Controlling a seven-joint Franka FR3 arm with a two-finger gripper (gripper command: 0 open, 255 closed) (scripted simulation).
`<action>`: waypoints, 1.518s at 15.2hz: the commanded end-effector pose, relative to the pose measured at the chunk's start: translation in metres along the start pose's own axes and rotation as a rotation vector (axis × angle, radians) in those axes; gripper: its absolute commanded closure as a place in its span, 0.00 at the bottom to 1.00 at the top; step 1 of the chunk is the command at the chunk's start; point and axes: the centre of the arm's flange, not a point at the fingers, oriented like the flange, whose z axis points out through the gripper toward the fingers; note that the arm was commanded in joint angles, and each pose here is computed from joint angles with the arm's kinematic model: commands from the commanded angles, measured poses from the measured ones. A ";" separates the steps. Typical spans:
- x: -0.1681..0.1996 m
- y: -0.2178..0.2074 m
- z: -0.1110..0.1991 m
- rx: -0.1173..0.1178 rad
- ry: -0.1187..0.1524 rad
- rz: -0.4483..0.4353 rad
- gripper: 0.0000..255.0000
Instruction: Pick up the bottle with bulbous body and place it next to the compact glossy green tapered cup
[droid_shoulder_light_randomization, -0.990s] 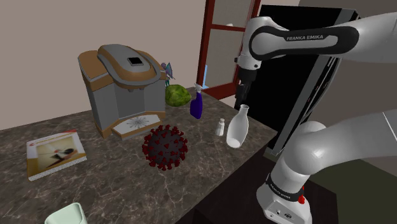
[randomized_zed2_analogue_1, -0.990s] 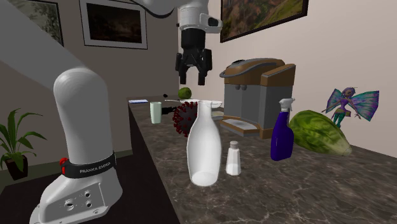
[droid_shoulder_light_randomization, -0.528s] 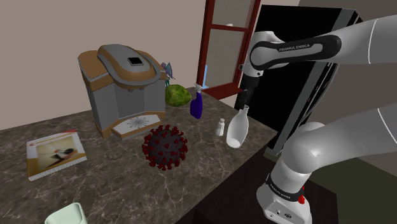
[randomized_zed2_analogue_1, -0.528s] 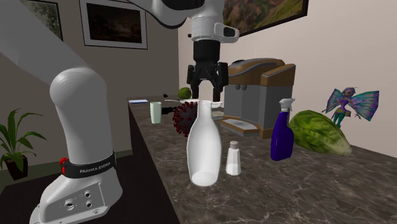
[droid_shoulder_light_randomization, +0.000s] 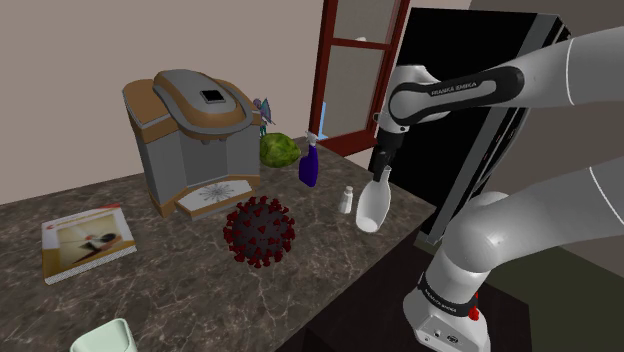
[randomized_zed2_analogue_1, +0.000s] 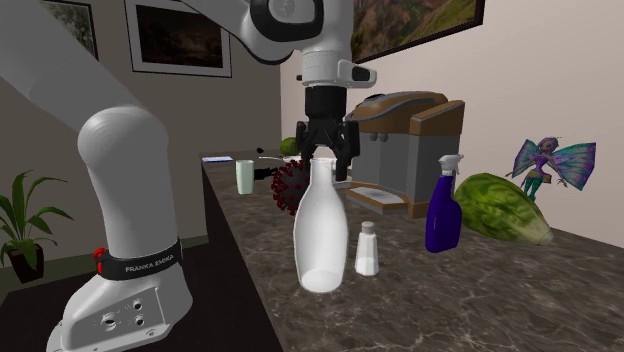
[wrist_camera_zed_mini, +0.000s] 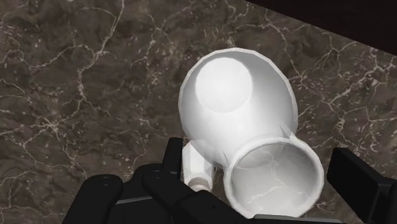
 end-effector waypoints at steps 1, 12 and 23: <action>0.000 0.000 0.002 0.000 0.000 0.000 0.00; 0.000 0.000 0.002 0.000 0.000 0.000 1.00; -0.002 0.000 -0.035 0.000 0.000 0.000 1.00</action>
